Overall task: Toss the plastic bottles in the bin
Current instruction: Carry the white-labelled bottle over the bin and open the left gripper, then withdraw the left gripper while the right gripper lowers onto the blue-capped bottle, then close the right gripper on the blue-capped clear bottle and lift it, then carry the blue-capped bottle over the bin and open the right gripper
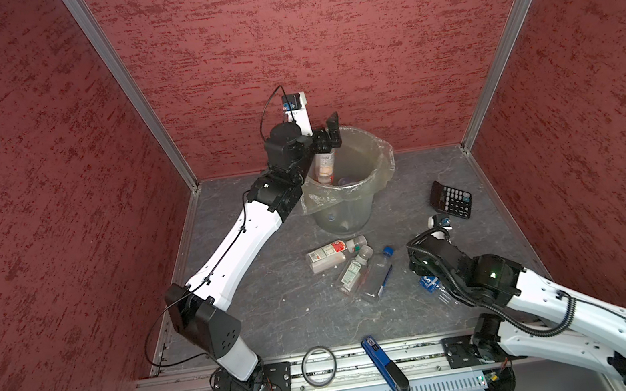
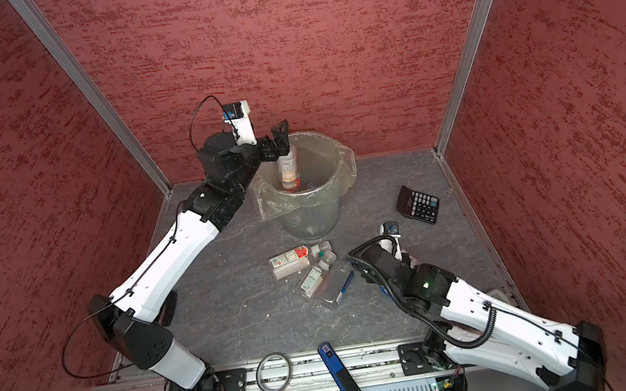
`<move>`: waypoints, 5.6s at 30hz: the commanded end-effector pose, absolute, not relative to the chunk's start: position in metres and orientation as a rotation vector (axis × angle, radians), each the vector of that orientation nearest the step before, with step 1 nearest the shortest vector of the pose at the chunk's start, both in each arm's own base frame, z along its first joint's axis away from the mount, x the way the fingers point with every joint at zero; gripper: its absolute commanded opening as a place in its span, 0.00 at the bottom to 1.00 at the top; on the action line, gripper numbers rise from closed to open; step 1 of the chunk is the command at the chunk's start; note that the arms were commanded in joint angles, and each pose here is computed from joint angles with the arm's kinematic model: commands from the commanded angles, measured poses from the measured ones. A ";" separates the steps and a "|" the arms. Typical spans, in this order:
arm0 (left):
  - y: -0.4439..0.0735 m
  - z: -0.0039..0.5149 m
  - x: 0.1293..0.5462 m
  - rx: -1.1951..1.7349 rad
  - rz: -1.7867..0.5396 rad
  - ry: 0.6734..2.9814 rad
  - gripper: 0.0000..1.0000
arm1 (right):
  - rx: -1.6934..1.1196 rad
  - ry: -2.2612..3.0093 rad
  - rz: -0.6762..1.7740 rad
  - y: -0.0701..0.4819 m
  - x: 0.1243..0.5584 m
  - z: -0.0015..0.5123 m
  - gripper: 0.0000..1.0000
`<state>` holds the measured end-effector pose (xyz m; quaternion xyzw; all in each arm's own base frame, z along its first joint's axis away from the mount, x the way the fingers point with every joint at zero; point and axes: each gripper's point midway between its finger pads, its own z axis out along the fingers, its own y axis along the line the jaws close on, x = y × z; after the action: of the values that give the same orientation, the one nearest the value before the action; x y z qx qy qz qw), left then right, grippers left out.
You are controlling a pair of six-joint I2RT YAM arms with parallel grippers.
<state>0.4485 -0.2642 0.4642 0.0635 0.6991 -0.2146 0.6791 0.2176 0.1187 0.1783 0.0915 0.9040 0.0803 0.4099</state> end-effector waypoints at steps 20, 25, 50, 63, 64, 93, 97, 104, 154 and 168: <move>-0.198 0.441 0.328 0.143 -0.473 1.637 1.00 | 0.189 2.463 0.401 0.199 0.229 0.135 0.86; -0.170 0.357 0.308 0.070 -0.413 1.800 1.00 | 0.225 2.522 0.457 0.217 0.227 0.117 0.94; -0.115 0.198 0.249 -0.054 -0.351 2.086 1.00 | 0.183 2.735 0.168 0.227 0.230 0.061 0.87; -0.119 0.193 0.250 -0.046 -0.376 2.103 1.00 | -0.022 2.741 -0.111 0.207 0.236 0.068 0.81; -0.120 0.192 0.250 -0.047 -0.378 2.105 1.00 | -0.039 2.747 -0.116 0.208 0.236 0.067 0.81; -0.122 0.149 0.236 -0.086 -0.423 2.216 1.00 | -0.053 2.681 0.133 0.223 0.233 0.078 0.60; -0.123 0.142 0.233 -0.091 -0.433 2.234 1.00 | -0.019 2.493 0.237 0.217 0.232 0.126 0.60; -0.126 0.139 0.232 -0.094 -0.432 2.244 1.00 | 0.024 2.132 0.326 0.198 0.217 0.207 0.58; -0.137 0.135 0.237 -0.080 -0.398 2.304 1.00 | -0.014 1.475 0.450 0.205 0.354 0.558 0.99; -0.182 0.147 0.271 0.258 -0.396 2.358 1.00 | 0.065 1.908 0.377 0.158 0.302 0.384 0.98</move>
<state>0.2600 -0.1639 0.1384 0.0436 0.9218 -0.1437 0.3574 0.3017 0.1564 0.4619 0.0209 0.7416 0.1874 0.6437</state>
